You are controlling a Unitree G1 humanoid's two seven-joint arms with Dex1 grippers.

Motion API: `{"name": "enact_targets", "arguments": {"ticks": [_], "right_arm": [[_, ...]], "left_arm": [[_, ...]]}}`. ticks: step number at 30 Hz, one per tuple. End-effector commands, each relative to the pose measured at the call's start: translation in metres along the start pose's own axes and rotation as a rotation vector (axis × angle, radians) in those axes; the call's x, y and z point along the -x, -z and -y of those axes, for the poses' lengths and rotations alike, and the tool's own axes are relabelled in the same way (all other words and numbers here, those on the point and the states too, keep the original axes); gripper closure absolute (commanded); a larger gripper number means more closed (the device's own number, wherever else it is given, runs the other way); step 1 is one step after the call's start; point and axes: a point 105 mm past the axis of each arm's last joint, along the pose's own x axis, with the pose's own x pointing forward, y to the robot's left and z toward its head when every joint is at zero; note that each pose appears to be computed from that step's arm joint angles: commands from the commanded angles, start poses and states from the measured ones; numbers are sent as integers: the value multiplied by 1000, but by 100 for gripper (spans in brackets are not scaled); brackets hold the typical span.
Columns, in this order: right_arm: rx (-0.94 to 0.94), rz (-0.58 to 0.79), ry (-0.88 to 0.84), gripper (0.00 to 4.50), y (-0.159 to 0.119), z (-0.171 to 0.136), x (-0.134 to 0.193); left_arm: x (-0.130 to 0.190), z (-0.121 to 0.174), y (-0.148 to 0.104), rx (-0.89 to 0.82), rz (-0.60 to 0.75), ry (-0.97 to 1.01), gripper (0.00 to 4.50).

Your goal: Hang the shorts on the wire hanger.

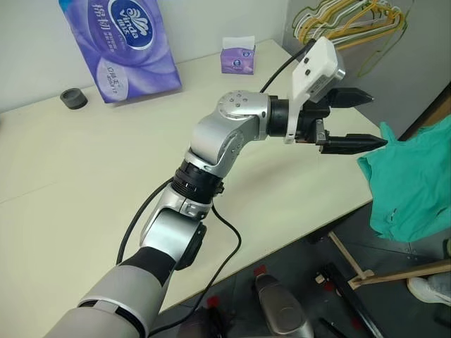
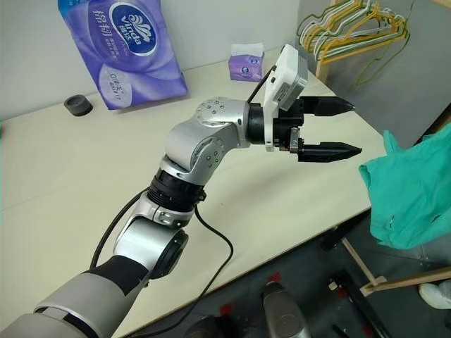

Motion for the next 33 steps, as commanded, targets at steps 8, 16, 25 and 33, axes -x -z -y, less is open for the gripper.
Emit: {"name": "enact_targets", "arguments": {"ticks": [8,16,25,33], "right_arm": [[-31,181,-59,143,-29,-7,22],[125,409,-39,3,-55,-18,39],[624,737,-157,3,-70,-70,60],[804,795,-579,3,9,-153,42]], "left_arm": [[-9,3,-16,-57,37,39,0],[-10,1,-16,-69,35,36,0],[0,-9,-7,-83,7,-38,0],[23,-34,-8,-157,-19,-256,0]]}}
